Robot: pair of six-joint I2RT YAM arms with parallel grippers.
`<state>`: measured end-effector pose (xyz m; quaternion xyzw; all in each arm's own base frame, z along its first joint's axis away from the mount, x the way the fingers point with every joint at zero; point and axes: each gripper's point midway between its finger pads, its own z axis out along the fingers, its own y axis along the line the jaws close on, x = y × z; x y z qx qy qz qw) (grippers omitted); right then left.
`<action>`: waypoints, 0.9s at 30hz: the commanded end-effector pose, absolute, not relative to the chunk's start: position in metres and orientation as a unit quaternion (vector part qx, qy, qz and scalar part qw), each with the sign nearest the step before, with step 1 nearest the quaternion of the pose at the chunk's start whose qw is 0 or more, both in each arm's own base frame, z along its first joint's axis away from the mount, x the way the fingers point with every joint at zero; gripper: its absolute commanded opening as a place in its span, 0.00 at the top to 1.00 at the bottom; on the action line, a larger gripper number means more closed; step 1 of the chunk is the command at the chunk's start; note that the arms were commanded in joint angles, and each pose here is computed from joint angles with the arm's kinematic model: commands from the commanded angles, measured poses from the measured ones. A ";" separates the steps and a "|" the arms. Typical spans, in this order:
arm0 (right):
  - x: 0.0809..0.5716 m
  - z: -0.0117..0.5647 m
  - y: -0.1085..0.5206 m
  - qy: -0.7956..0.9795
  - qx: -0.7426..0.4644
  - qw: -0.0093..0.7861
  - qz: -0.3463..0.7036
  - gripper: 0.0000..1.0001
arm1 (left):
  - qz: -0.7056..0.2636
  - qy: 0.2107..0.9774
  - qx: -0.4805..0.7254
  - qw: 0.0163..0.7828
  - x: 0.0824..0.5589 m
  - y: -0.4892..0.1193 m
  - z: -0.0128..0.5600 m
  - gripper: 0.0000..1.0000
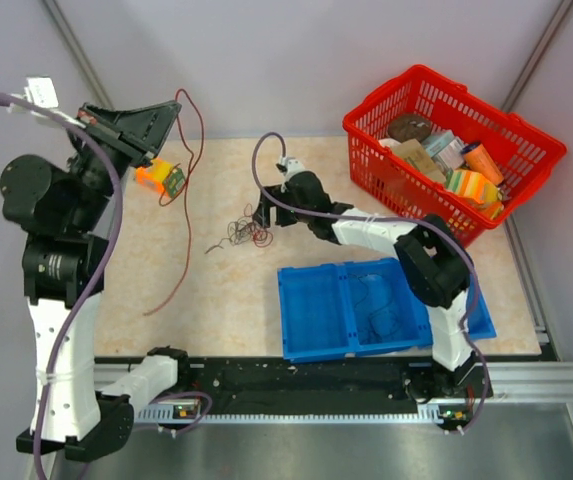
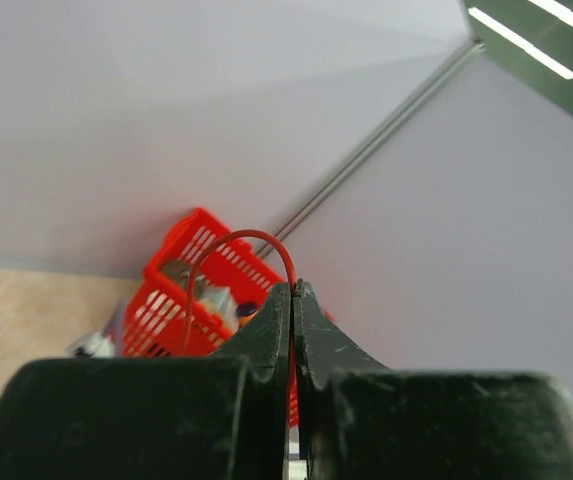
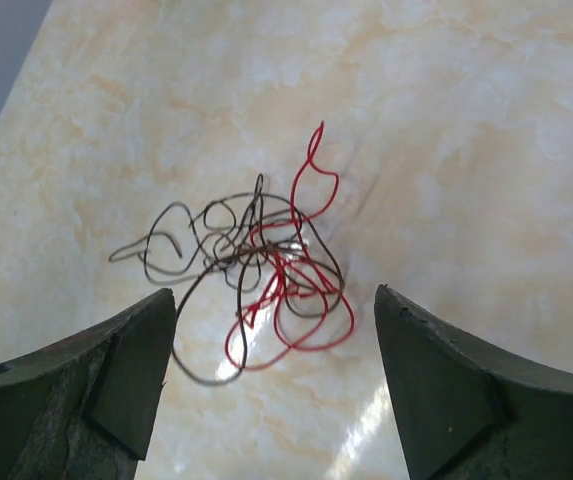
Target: Untangle the cables
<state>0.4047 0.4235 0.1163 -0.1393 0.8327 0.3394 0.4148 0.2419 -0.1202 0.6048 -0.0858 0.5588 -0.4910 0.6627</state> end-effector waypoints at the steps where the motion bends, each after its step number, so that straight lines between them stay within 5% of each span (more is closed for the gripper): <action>1: 0.400 0.212 0.388 0.780 -0.179 0.499 0.334 0.20 | -0.426 0.615 -0.114 0.654 0.272 -0.110 0.560 1.00; 8: 0.311 0.330 0.367 0.593 -0.274 0.600 0.461 0.19 | -0.412 0.664 -0.121 0.612 0.279 -0.114 0.518 1.00; 14: 0.241 0.385 0.381 0.471 -0.318 0.608 0.555 0.18 | -0.486 0.669 -0.142 0.544 0.276 -0.134 0.504 1.00; 27: 0.265 0.384 0.426 0.520 -0.300 0.659 0.454 0.26 | -0.558 0.657 -0.136 0.488 0.255 -0.153 0.508 1.00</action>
